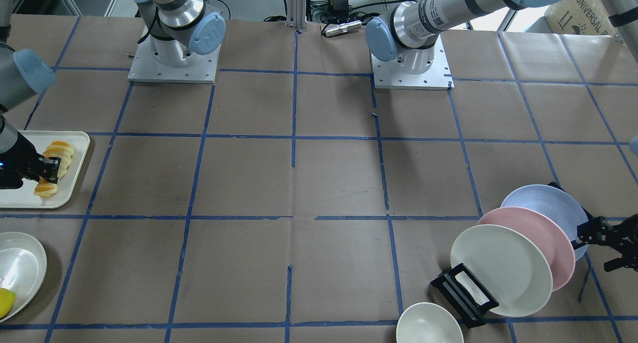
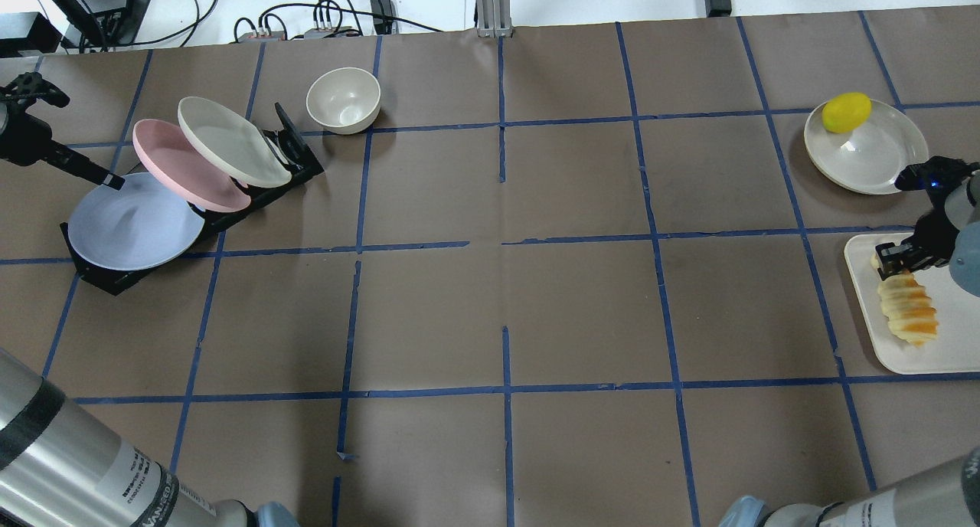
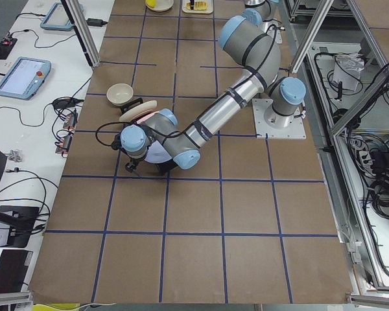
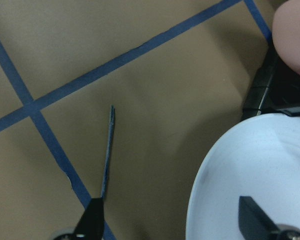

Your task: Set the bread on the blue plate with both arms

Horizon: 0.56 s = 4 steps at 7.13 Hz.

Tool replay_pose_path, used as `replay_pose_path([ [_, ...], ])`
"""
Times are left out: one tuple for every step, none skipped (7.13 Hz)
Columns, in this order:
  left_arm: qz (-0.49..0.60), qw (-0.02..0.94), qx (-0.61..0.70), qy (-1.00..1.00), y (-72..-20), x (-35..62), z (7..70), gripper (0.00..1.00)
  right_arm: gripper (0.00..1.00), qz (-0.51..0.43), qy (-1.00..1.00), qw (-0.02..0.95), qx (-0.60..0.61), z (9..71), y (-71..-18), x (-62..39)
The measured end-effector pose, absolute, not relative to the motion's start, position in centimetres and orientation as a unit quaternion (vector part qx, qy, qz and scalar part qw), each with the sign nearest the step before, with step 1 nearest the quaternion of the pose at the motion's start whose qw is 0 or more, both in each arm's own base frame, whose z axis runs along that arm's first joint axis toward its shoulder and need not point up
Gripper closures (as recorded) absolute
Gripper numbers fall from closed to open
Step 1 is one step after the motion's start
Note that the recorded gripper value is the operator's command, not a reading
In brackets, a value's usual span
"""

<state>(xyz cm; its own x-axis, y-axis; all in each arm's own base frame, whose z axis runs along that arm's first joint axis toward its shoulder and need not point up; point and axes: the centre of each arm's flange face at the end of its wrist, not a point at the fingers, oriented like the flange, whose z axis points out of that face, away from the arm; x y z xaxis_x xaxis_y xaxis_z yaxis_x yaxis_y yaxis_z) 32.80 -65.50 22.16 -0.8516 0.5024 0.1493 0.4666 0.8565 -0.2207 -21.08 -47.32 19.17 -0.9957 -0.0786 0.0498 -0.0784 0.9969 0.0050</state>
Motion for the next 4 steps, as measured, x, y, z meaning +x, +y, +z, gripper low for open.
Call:
replay_pose_path([
  [0.086,0.103,-0.251,-0.959,-65.4,32.8,22.0,0.12,1.00,-0.001,-0.999,0.027,0.043,20.6,-47.1,-20.8],
  [0.082,0.104,-0.249,-0.959,-65.2,32.8,21.8,0.16,1.00,-0.003,-0.999,0.027,0.044,23.0,-46.8,-20.5],
  [0.078,0.107,-0.246,-0.960,-65.1,32.8,21.6,0.32,1.00,-0.006,-0.999,0.026,0.047,26.3,-46.7,-20.0],
  [0.073,0.111,-0.244,-0.961,-64.9,32.7,21.5,0.51,0.99,-0.010,-0.998,0.023,0.053,29.6,-46.9,-19.3],
])
